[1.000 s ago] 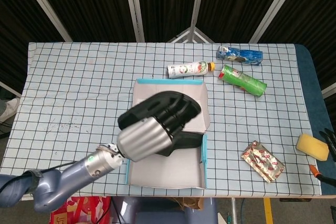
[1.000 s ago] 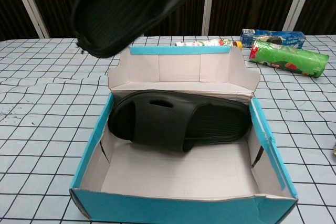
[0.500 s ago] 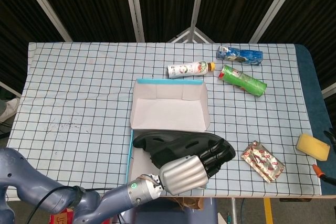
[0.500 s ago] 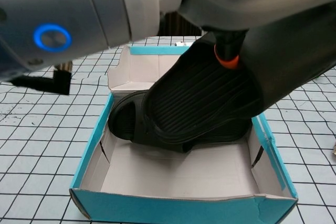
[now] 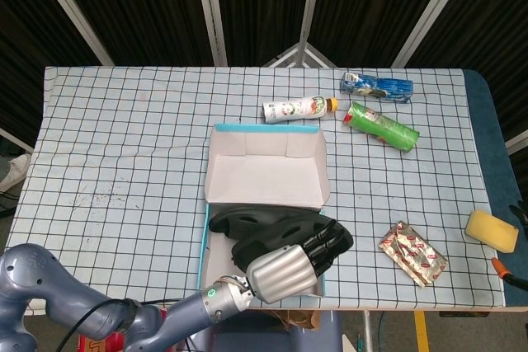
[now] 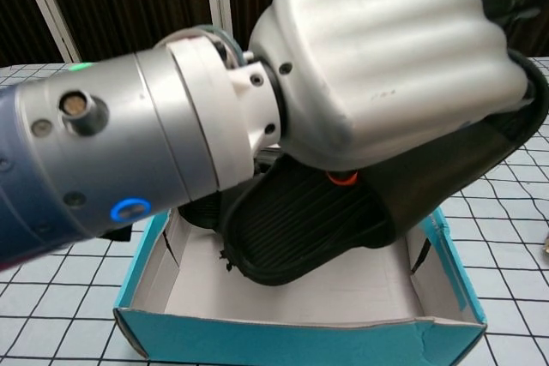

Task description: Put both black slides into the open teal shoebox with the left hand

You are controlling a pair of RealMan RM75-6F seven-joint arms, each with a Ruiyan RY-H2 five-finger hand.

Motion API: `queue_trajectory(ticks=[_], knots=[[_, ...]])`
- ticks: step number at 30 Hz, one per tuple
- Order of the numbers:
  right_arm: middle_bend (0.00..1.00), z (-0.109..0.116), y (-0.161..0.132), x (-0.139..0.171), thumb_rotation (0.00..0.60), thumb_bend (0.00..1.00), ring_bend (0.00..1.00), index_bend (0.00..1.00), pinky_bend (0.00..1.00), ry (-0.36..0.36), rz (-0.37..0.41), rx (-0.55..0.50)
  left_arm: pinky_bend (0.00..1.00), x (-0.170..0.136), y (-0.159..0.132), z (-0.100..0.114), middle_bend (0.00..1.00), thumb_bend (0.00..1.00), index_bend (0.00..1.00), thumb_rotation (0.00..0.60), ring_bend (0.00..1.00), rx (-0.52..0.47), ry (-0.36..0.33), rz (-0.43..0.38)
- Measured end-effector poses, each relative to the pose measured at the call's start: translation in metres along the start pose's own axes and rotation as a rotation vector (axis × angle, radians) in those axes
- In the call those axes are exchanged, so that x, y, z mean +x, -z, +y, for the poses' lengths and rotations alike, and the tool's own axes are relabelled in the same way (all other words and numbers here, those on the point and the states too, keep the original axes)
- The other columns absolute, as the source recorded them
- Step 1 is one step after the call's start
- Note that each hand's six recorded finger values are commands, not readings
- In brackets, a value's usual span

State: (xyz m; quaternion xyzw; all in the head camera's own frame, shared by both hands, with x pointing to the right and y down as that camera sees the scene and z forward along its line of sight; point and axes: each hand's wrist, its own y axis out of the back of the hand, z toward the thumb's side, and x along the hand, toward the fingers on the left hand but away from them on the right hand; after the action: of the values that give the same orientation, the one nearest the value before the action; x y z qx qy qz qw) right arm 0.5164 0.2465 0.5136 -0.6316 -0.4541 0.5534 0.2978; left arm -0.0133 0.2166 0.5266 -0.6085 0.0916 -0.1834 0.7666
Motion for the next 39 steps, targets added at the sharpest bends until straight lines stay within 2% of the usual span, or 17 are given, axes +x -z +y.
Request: queue_trajectory(ticks=[13,26,39], knots=[[0.02,-0.001,0.001,0.0,0.6,0.31,0.0,0.07,0.0,-0.004,-0.003,0.001,0.02,-0.015,-0.028,-0.031,0.49,0.27,0.47,0.6,0.02,-0.035,0.073,-0.076],[0.02,-0.002,0.002,-0.001,0.6,0.31,0.0,0.07,0.0,-0.008,-0.012,0.002,0.01,-0.016,-0.046,-0.051,0.49,0.27,0.46,0.6,0.02,-0.049,0.107,-0.142],[0.02,-0.001,0.003,-0.001,0.6,0.31,0.0,0.07,0.0,-0.008,-0.013,0.003,0.01,-0.025,-0.056,-0.068,0.49,0.27,0.44,0.6,0.02,-0.08,0.182,-0.192]])
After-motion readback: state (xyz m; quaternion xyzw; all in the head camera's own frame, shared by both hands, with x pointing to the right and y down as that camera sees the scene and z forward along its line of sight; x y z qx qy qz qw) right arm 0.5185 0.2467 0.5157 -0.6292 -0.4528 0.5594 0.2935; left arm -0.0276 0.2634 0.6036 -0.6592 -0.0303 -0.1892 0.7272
